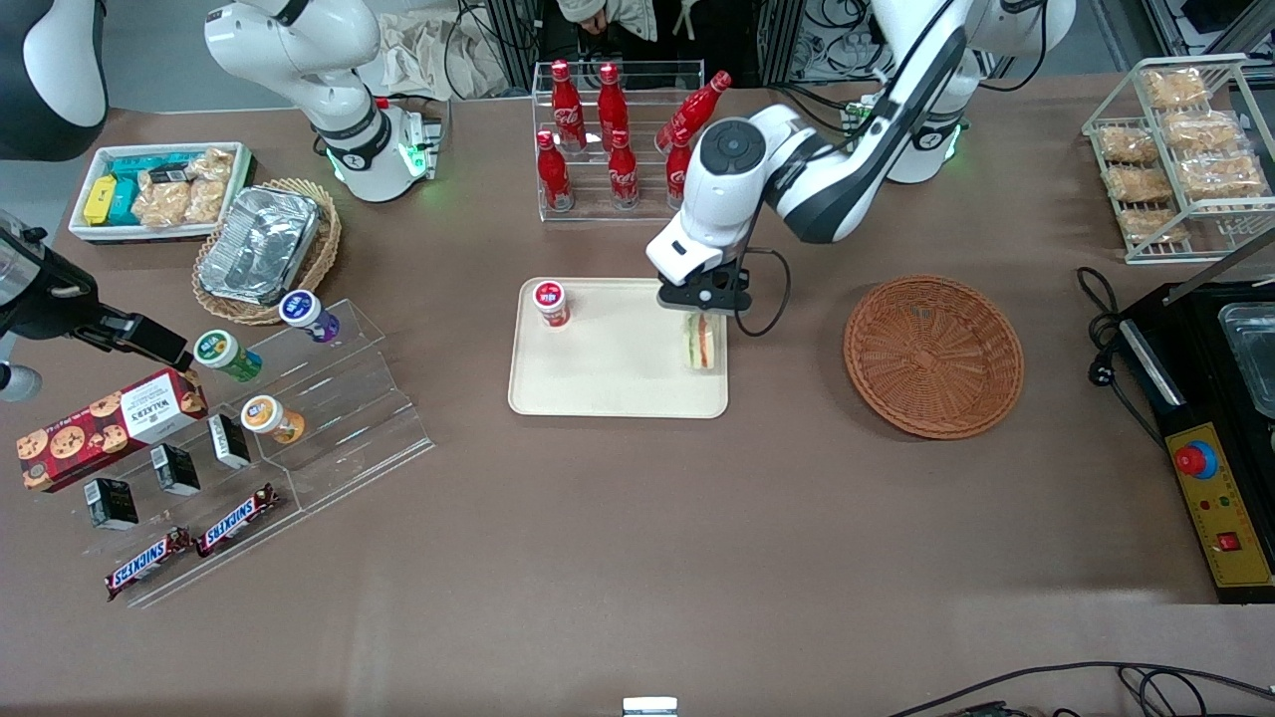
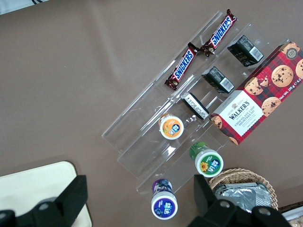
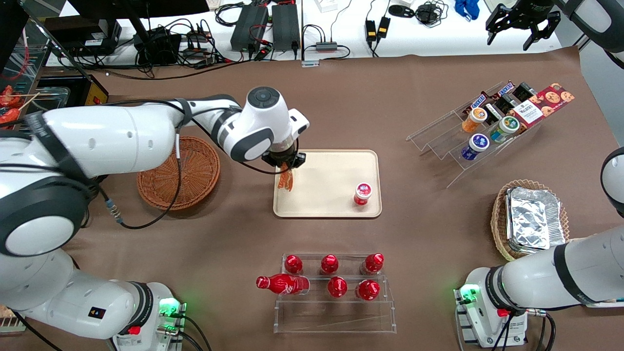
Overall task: Place sandwich from basket to tray
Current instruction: 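Lower the sandwich onto the tray and open the left gripper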
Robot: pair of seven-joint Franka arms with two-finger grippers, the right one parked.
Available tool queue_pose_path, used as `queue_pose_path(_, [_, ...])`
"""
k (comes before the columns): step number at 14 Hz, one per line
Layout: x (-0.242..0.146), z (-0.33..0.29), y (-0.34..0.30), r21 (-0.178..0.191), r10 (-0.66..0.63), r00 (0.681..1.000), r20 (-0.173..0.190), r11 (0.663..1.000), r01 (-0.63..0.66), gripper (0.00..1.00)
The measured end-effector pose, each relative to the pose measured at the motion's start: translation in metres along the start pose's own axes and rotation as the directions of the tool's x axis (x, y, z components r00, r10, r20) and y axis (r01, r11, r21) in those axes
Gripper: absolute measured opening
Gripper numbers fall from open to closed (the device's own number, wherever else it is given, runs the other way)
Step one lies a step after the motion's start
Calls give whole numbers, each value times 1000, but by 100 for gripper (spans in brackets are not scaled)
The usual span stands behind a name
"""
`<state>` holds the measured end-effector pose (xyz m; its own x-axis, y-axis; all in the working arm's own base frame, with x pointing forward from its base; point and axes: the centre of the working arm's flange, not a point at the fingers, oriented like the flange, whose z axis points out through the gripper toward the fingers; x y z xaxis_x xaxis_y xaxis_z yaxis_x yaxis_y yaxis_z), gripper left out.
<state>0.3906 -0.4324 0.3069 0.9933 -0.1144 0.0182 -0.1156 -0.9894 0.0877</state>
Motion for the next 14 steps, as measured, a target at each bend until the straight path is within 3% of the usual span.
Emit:
queue_pose_path(2, [0,20,-1,-7,3,1000,13,1000,-3,20])
queue_pose_path(6, [4,46,-10,1,-11,1000,-2,1000,11,20])
queue_pose_path(14, [2,52,-10,6,-7,1000,1,1000,7,19])
